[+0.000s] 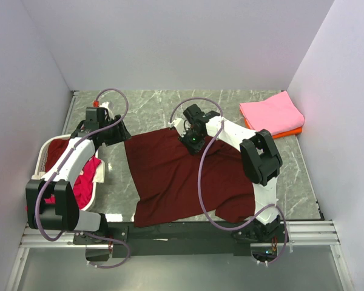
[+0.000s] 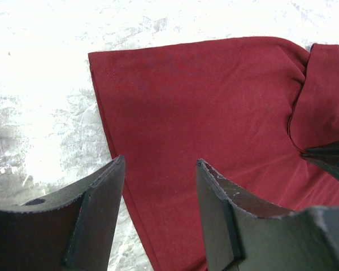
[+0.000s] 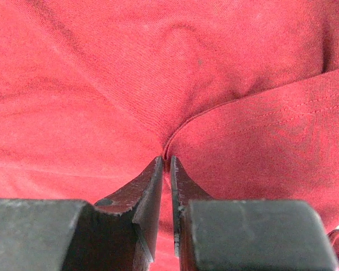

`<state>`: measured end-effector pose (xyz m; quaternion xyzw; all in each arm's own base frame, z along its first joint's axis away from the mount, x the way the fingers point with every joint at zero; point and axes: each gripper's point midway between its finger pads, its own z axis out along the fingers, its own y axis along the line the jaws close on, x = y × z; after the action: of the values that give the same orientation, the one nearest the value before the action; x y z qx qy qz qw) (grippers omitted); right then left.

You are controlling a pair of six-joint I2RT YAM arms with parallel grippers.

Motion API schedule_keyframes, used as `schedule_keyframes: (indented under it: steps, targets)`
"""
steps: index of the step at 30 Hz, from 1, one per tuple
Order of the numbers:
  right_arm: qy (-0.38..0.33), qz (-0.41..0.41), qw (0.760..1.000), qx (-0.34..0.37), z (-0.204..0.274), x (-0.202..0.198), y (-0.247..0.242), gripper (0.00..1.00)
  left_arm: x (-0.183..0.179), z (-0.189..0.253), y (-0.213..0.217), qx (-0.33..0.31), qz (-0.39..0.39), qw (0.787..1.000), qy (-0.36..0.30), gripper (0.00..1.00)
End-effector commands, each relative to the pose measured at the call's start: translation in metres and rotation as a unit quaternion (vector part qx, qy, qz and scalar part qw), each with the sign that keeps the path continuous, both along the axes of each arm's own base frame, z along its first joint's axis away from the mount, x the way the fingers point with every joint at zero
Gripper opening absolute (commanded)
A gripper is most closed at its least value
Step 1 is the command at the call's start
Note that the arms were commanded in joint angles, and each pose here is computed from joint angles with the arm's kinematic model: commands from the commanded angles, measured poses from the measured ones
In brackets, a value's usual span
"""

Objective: Fold and stack the t-shirts
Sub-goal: Flatten the tshirt out

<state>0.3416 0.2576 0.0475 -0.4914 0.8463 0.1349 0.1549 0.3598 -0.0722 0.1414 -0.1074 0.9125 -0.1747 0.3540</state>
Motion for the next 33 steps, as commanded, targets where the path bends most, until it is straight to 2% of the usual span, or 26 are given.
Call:
schedule_keyframes:
  steps: [1, 4, 5, 6, 11, 15, 19, 23, 27, 28, 29, 30, 33]
  targets:
    - [-0.016, 0.000, 1.000, 0.011, 0.016, 0.007, 0.003, 0.18, 0.003, 0.002, 0.001, 0.008, -0.008, 1.000, -0.012, 0.58]
    - [-0.016, 0.000, 1.000, 0.011, 0.016, 0.008, 0.002, 0.12, 0.003, 0.002, 0.001, 0.008, -0.008, 1.000, -0.013, 0.58]
    - [-0.016, 0.000, 1.000, 0.011, 0.016, 0.008, 0.003, 0.02, 0.003, 0.002, 0.001, 0.009, -0.008, 1.000, -0.012, 0.58]
    - [-0.016, -0.001, 1.000, 0.012, 0.016, 0.008, 0.003, 0.00, 0.003, 0.002, 0.001, 0.008, -0.008, 1.000, -0.013, 0.59]
    - [-0.033, -0.006, 0.999, 0.017, 0.027, 0.012, 0.002, 0.00, 0.003, 0.002, 0.001, 0.008, -0.007, 1.000, -0.013, 0.59]
    - [-0.086, -0.031, 0.995, 0.028, 0.058, 0.032, -0.007, 0.00, 0.003, 0.000, 0.001, 0.009, -0.007, 1.000, -0.010, 0.58]
    - [-0.142, -0.066, 0.987, 0.036, 0.092, 0.052, -0.028, 0.00, 0.006, -0.006, 0.002, 0.010, -0.005, 1.000, -0.002, 0.58]
    - [-0.170, -0.103, 0.979, 0.034, 0.106, 0.075, -0.058, 0.00, 0.013, -0.016, 0.005, 0.014, 0.004, 1.000, 0.021, 0.58]
    - [-0.181, -0.123, 0.975, 0.037, 0.118, 0.096, -0.075, 0.00, 0.036, -0.026, 0.015, 0.038, 0.017, 0.998, 0.051, 0.58]
    - [-0.184, -0.125, 0.974, 0.041, 0.121, 0.101, -0.075, 0.00, 0.051, -0.015, 0.020, 0.049, 0.026, 0.998, 0.039, 0.57]
    - [-0.187, -0.129, 0.973, 0.043, 0.122, 0.105, -0.077, 0.00, 0.057, -0.031, 0.025, 0.059, 0.030, 0.996, 0.062, 0.56]
    - [-0.188, -0.133, 0.972, 0.043, 0.122, 0.108, -0.080, 0.00, 0.066, -0.026, 0.027, 0.066, 0.030, 0.995, 0.063, 0.53]
    - [-0.192, -0.137, 0.971, 0.045, 0.124, 0.112, -0.084, 0.00, 0.081, -0.048, 0.029, 0.072, 0.023, 0.993, 0.091, 0.46]
